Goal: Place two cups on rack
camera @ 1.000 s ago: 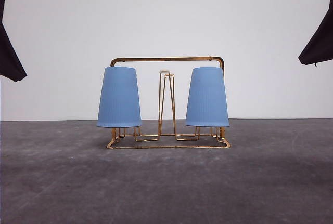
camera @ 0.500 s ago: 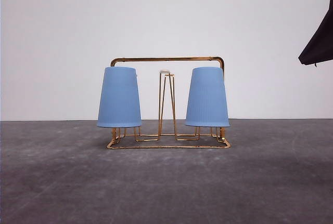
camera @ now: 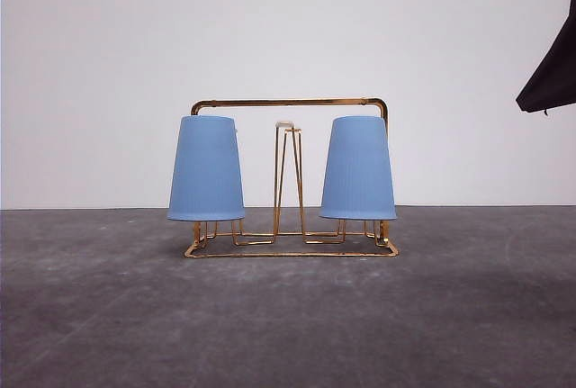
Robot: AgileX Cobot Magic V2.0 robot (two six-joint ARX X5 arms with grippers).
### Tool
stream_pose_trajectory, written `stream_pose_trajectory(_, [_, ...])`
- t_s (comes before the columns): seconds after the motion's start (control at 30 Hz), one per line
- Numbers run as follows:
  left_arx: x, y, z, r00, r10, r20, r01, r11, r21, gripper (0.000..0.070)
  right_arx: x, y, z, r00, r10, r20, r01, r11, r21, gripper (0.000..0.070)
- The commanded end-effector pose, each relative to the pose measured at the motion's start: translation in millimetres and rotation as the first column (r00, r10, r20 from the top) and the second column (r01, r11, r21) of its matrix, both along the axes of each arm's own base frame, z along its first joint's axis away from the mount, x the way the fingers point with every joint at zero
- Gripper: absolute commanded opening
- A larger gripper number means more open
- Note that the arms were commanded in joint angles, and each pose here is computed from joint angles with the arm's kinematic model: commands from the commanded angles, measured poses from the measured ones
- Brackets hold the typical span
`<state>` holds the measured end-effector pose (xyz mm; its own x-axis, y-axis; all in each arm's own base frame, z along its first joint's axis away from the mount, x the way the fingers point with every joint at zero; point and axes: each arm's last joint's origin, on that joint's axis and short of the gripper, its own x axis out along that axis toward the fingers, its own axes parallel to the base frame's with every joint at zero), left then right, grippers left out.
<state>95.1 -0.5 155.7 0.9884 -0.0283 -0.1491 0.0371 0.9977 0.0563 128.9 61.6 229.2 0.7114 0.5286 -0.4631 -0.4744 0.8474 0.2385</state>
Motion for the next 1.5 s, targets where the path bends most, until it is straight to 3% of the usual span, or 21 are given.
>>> stream_pose_trajectory(0.0, [0.8,-0.1,-3.9,1.000,-0.002,-0.004,0.002,1.000,-0.003,0.0000,0.8,1.1,4.0,1.000,0.002,0.013,-0.002,1.000,0.012,0.0019])
stream_pose_trajectory(0.53, [0.9,-0.1,-3.9,1.000,-0.001,-0.004,0.001,1.000,-0.003,0.0000,0.6,1.0,3.9,1.000,0.003,0.013,-0.003,1.000,0.008,0.0019])
stream_pose_trajectory(0.63, [0.9,-0.1,-3.9,1.000,-0.001,-0.004,0.001,1.000,-0.003,0.0000,-3.9,-4.1,5.0,0.997,0.026,0.079,-0.020,0.997,-0.078,0.0019])
stream_pose_trajectory(0.73, [0.9,-0.1,-3.9,1.000,-0.001,-0.004,0.001,1.000,-0.003,0.0000,-9.4,-14.1,1.1,0.990,-0.026,0.137,0.040,0.994,-0.100,0.0019])
stream_pose_trajectory(0.87, [0.9,-0.1,-3.9,1.000,-0.001,-0.003,0.001,1.000,-0.003,0.0000,-17.8,-31.1,-15.4,0.963,-0.162,0.216,0.188,0.977,-0.105,0.0019])
stream_pose_trajectory(1.07, [0.9,-0.1,-3.9,1.000,-0.001,-0.004,0.001,1.000,-0.003,0.0000,-31.9,-48.7,-40.6,0.891,-0.334,0.308,0.377,0.922,-0.092,0.0019])
stream_pose_trajectory(1.27, [0.9,-0.1,-3.9,1.000,-0.001,-0.004,0.001,1.000,-0.003,0.0000,-38.9,-54.3,-59.6,0.838,-0.385,0.386,0.434,0.900,-0.046,0.0019])
stream_pose_trajectory(1.47, [0.9,-0.1,-3.8,1.000,-0.001,-0.002,0.001,1.000,-0.003,0.0000,-33.1,-55.5,-77.1,0.819,-0.413,0.397,0.457,0.889,-0.017,0.0019])
